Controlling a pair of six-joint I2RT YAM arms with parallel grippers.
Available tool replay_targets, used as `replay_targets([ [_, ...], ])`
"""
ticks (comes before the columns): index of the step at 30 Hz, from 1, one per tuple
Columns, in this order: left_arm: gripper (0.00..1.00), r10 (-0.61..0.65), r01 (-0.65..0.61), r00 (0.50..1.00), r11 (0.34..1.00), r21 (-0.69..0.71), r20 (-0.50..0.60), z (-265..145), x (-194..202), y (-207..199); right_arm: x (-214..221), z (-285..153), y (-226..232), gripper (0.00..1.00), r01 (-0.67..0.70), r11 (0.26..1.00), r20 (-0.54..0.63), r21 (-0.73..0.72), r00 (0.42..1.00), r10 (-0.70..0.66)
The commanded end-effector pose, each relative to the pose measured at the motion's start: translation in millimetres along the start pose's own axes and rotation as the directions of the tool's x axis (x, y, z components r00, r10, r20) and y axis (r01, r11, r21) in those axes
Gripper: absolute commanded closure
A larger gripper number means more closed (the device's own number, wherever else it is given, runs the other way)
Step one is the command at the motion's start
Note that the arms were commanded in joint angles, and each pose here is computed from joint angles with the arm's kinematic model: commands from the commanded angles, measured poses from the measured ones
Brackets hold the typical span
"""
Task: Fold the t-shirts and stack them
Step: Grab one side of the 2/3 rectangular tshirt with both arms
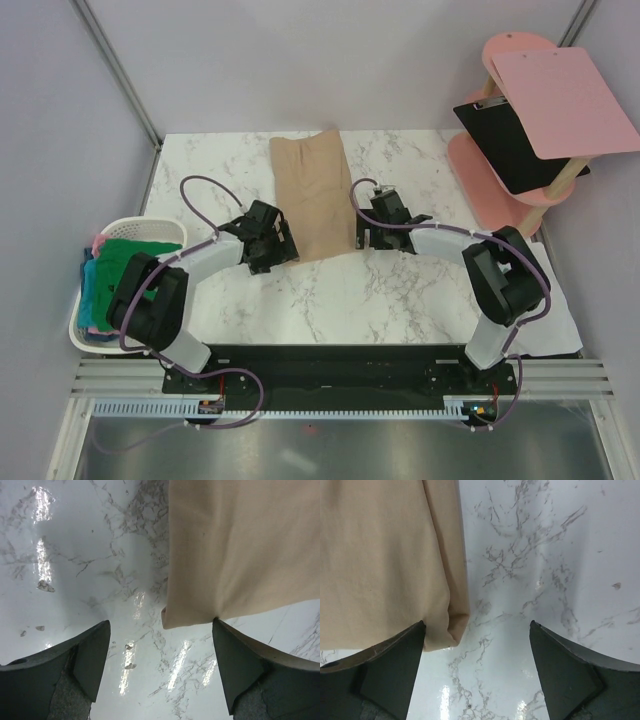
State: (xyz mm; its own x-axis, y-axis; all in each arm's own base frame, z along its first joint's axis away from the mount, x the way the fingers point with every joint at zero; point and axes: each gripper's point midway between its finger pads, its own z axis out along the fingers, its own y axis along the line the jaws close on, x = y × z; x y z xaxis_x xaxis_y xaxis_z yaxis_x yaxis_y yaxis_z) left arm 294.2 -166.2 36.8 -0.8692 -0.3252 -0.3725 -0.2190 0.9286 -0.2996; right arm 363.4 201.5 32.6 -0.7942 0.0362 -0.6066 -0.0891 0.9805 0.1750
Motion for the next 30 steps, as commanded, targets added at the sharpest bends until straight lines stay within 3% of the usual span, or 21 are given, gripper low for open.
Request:
replay_targets([
  [1, 0.14, -0.065, 0.061, 0.997, 0.992, 0.114, 0.031, 10.4, -5.8, -25.0, -0.3, 9.9, 23.7, 0.09, -0.080, 0.990, 0.010, -0.117, 0.997, 0.081],
  [7, 0.23, -0.072, 0.065, 0.996, 0.990, 0.125, 0.045, 18.1, -11.2, -30.3, 0.2, 15.3, 31.7, 0.15, -0.114, 0.979, 0.028, -0.167, 0.992, 0.120],
  [9, 0.35, -0.063, 0.057, 0.997, 0.990, 0.132, 0.040, 22.2, -14.1, -34.5, 2.8, 16.9, 38.2, 0.30, -0.120, 0.972, 0.007, -0.201, 0.992, 0.124],
  [10, 0.42, -0.058, 0.053, 0.998, 0.990, 0.134, 0.035, 23.5, -14.6, -36.7, 4.3, 17.3, 40.6, 0.38, -0.121, 0.969, -0.001, -0.214, 0.992, 0.124],
  [11, 0.60, -0.055, 0.049, 0.998, 0.988, 0.148, 0.036, 23.0, -18.1, -42.0, 6.4, 16.2, 45.2, 0.55, -0.118, 0.964, -0.013, -0.237, 0.993, 0.118],
  [13, 0.83, -0.039, 0.034, 0.999, 0.986, 0.163, 0.024, 22.6, -17.5, -46.0, 8.3, 14.3, 48.0, 0.73, -0.121, 0.960, -0.026, -0.253, 0.993, 0.118],
  [14, 0.98, -0.038, 0.034, 0.999, 0.985, 0.167, 0.022, 21.7, -16.5, -46.1, 9.7, 12.4, 48.5, 0.89, -0.119, 0.959, -0.031, -0.258, 0.993, 0.115],
  [16, 0.98, -0.040, 0.035, 0.999, 0.984, 0.173, 0.028, 14.0, -16.2, -45.5, 11.8, 3.1, 50.0, 1.00, -0.119, 0.954, -0.040, -0.275, 0.993, 0.113],
  [22, 0.98, -0.030, 0.028, 1.000, 0.979, 0.201, 0.008, -11.0, 5.8, -37.8, 32.3, -34.7, 45.1, 1.00, -0.094, 0.949, -0.050, -0.300, 0.995, 0.083],
  [30, 0.98, 0.047, -0.032, 0.997, 0.979, 0.202, -0.068, -50.5, 70.1, -41.4, 86.2, -83.3, 32.7, 1.00, -0.092, 0.944, -0.101, -0.318, 0.993, 0.063],
])
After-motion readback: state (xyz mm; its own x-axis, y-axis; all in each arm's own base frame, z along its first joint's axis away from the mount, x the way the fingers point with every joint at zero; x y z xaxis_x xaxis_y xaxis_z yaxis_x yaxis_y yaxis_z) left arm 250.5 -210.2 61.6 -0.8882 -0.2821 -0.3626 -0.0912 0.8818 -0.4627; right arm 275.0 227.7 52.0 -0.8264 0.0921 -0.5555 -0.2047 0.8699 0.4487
